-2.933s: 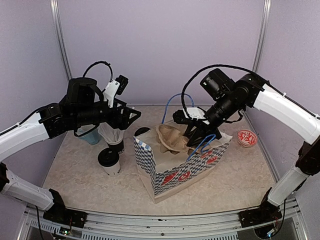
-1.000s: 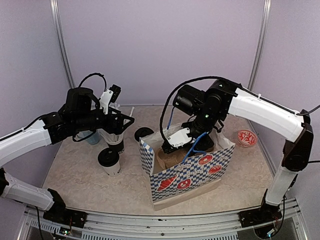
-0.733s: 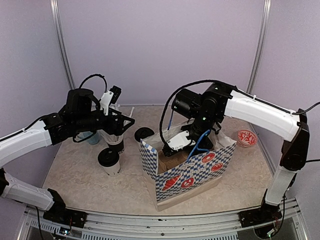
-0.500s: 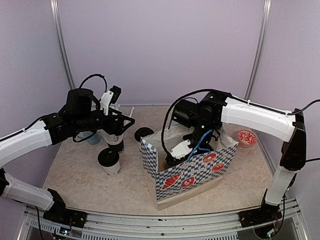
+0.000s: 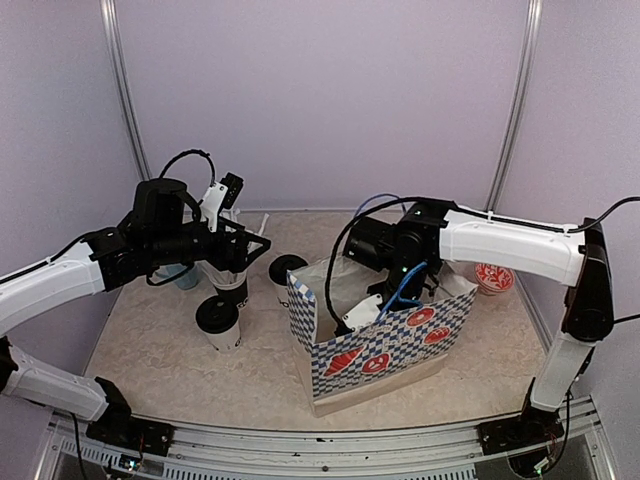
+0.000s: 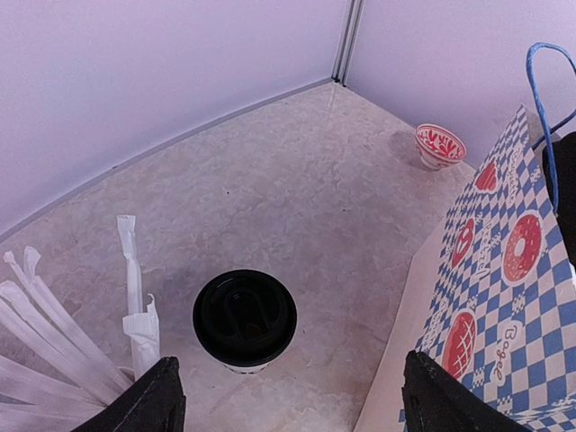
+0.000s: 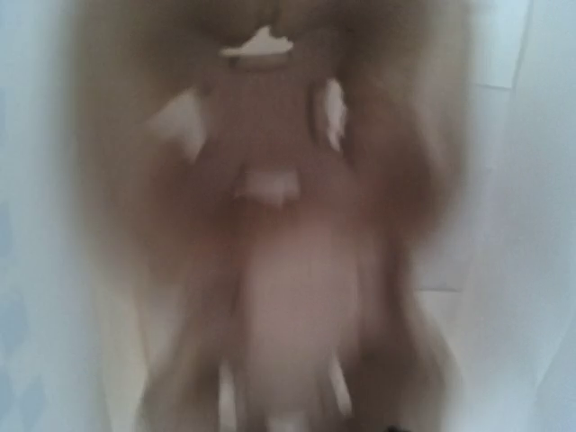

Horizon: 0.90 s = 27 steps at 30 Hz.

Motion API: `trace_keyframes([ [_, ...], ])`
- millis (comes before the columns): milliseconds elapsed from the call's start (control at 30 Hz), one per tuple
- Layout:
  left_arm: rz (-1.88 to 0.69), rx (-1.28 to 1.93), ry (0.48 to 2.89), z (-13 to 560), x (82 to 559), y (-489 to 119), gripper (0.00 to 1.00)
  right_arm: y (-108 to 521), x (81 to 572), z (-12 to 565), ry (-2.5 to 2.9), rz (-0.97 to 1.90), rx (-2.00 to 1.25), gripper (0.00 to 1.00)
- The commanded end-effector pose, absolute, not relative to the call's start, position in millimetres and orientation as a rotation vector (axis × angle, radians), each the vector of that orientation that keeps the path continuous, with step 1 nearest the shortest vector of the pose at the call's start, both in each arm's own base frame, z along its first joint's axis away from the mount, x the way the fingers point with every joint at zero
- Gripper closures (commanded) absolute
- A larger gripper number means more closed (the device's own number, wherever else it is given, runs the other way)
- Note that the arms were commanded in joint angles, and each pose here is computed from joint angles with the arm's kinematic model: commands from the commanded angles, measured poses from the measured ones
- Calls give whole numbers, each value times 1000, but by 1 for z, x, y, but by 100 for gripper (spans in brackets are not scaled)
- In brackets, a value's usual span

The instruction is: Pack the takeout coffee

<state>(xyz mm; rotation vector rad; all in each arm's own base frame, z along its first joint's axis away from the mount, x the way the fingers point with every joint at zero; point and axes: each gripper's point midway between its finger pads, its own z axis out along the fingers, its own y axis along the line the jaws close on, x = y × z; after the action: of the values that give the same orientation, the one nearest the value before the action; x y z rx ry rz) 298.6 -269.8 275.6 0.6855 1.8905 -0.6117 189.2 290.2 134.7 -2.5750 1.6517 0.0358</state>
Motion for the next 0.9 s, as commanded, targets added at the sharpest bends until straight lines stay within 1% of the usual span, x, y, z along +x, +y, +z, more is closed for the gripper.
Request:
trace_keyframes([
  [0,-629,681,1860,287,297,-270,18,292,189,159,1591,62,-2512,47],
  [133,-627,686,1856,294,295,-272,19,295,185,176,1557,97,-2480,43],
  [267,-621,696,1853,303,292,-277,19,296,176,201,1517,162,-2448,42],
  [467,-604,737,1874,310,281,-292,20,301,174,271,1404,280,-2293,41],
  [700,-560,742,1898,319,265,-306,20,288,193,328,1370,313,-2079,41],
  [767,-535,719,1931,320,263,-302,20,281,199,344,1357,332,-2011,42],
  [867,-424,611,2030,314,270,-282,21,271,207,362,1343,385,-1911,43],
])
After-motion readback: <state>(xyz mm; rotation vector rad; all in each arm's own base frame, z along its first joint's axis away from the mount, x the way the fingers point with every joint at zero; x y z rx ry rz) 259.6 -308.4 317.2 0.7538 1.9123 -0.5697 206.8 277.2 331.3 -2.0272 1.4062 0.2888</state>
